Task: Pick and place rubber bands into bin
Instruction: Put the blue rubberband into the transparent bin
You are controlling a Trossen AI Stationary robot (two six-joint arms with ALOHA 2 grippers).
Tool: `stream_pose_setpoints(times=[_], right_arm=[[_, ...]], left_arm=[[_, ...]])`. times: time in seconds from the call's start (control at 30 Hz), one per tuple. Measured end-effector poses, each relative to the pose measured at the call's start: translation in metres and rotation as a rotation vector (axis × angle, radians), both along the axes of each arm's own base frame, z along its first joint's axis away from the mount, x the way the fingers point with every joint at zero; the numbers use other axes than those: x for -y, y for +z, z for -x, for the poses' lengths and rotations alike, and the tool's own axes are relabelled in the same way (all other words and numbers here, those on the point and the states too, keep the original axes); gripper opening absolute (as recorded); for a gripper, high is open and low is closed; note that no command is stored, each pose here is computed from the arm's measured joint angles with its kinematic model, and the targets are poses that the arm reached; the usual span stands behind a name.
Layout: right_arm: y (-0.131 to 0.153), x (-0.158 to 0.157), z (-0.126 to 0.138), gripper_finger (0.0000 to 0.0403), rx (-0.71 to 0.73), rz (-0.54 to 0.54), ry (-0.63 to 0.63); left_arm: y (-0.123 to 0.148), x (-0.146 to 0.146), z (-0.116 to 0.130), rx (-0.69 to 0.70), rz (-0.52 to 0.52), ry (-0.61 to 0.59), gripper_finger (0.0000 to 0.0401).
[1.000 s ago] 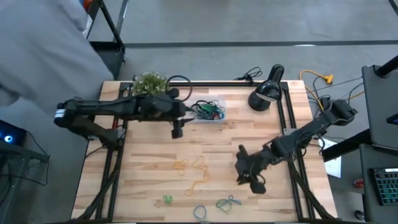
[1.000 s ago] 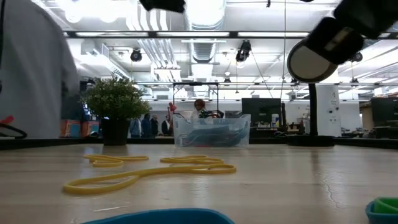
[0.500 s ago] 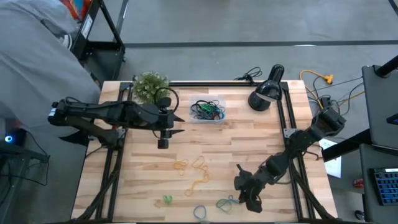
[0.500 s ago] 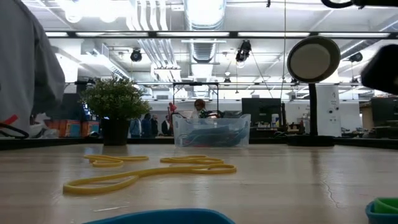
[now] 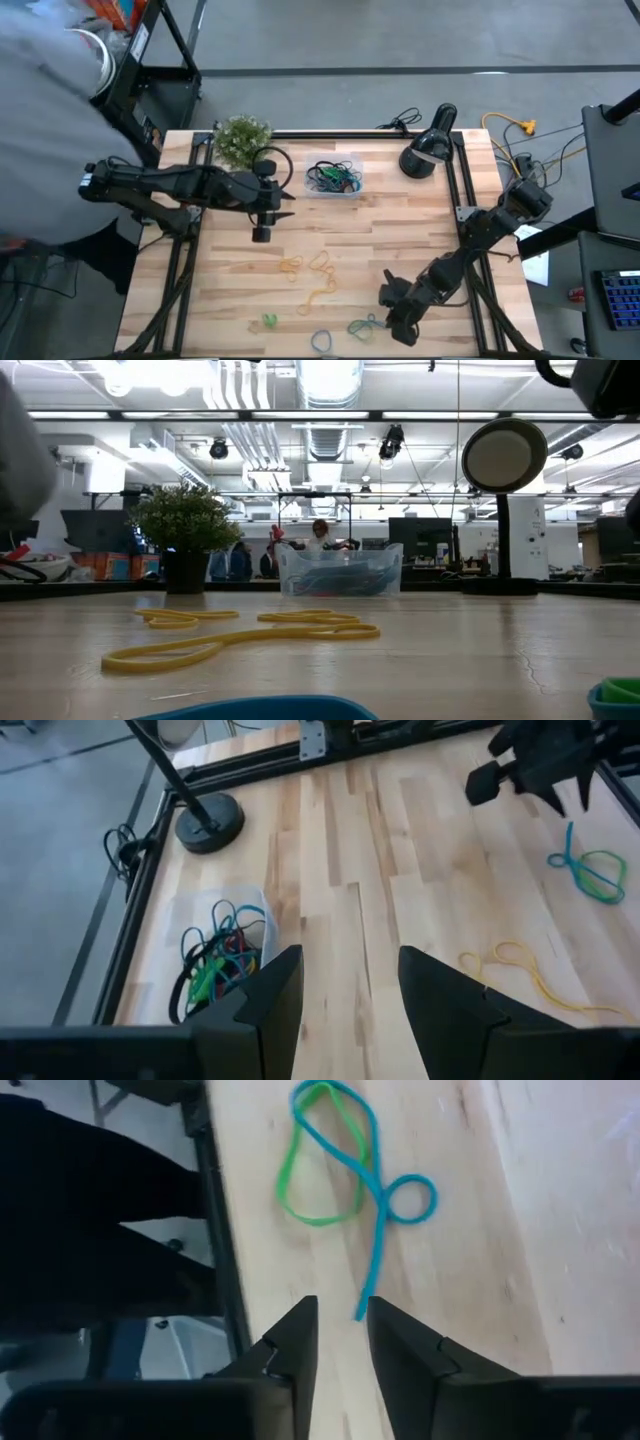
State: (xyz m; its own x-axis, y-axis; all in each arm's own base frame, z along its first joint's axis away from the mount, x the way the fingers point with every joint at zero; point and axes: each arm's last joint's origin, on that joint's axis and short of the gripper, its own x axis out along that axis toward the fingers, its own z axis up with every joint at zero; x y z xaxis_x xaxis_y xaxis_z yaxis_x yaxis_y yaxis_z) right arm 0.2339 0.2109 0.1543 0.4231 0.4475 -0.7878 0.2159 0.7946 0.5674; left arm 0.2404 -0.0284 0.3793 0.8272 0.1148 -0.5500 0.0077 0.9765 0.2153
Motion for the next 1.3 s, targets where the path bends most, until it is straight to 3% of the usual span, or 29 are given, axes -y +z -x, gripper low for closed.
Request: stream_pose_setpoints(times=[0.27, 0.9, 1.07, 1.3], right_arm=[[-0.011, -0.005, -0.002, 0.0119, -0.059, 0.054, 0.003], [-0.025, -0.014, -0.011, 0.0120, -0.065, 0.096, -0.007], [-0.027, -0.013, -0.010, 0.0097, -0.096, 0.106, -0.023], [-0.023, -0.014, -0.012, 0.0015, -0.079, 0.113, 0.003]], left_arm=[[0.000, 0.003, 0.001, 0.003, 0.015, -0.004, 0.0151], [0.000, 0.004, 0.001, 0.004, 0.018, -0.007, 0.0151], [0.000, 0.004, 0.001, 0.005, 0.018, -0.008, 0.0151], [0.001, 0.004, 0.001, 0.005, 0.018, -0.007, 0.0151]])
